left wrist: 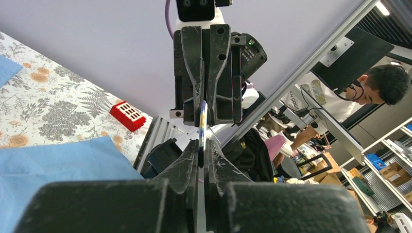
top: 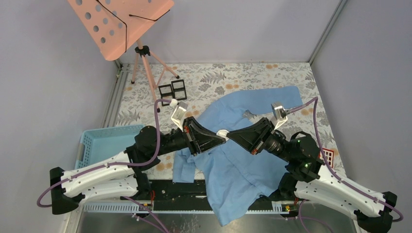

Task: Pin the brooch onto the clothing
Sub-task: Adjust the brooch.

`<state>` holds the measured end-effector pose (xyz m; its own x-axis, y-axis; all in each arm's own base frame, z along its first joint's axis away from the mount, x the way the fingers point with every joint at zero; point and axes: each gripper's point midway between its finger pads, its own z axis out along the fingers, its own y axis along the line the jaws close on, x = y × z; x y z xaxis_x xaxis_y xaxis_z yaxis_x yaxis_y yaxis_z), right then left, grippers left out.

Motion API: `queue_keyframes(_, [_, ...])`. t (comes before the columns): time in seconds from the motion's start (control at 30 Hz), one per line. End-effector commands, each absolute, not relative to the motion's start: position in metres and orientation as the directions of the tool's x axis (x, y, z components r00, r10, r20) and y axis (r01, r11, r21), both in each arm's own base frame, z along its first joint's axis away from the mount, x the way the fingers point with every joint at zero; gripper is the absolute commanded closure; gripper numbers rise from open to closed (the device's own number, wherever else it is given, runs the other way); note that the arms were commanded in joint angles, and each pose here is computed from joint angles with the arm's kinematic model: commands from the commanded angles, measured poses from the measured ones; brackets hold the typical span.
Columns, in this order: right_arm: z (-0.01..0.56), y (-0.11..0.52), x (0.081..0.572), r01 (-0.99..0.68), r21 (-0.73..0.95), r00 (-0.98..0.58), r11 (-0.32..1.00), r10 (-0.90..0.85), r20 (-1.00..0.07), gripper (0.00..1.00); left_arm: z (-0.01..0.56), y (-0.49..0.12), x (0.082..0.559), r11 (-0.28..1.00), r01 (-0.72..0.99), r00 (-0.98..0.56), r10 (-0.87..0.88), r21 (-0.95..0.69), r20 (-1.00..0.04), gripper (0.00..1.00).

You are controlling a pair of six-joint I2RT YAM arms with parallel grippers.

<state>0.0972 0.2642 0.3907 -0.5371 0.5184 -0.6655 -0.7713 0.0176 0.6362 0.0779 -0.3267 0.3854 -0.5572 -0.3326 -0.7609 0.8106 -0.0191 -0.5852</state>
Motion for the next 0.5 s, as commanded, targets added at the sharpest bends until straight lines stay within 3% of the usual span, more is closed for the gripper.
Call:
queue_keyframes(0.0, [0.388,0.264,0.093,-0.771,0.636,-0.548,0.012,0.496,-0.674,1.00,0.399,-0.326,0.085,-0.007,0.826,-0.525,-0.378,-0.564,-0.763,1.00])
queue_keyframes(0.1, [0.383,0.263,0.095,-0.768,0.640,-0.542,0.040,0.491,-0.682,1.00,0.390,-0.325,0.092,0.051,0.820,-0.516,-0.368,-0.570,-0.774,1.00])
queue_keyframes(0.17, [0.379,0.261,0.096,-0.765,0.641,-0.537,0.058,0.491,-0.686,0.93,0.383,-0.322,0.096,0.096,0.814,-0.509,-0.359,-0.573,-0.783,1.00])
queue_keyframes(0.27, [0.374,0.256,0.100,-0.760,0.643,-0.523,0.094,0.499,-0.691,0.73,0.376,-0.315,0.102,0.155,0.808,-0.494,-0.347,-0.568,-0.797,1.00])
queue_keyframes(0.37, [0.368,0.250,0.105,-0.751,0.645,-0.505,0.141,0.506,-0.699,0.43,0.367,-0.307,0.109,0.234,0.798,-0.473,-0.328,-0.555,-0.818,1.00])
queue_keyframes(0.47, [0.363,0.244,0.109,-0.745,0.638,-0.482,0.193,0.504,-0.716,0.29,0.355,-0.298,0.119,0.329,0.769,-0.465,-0.298,-0.547,-0.833,1.00])
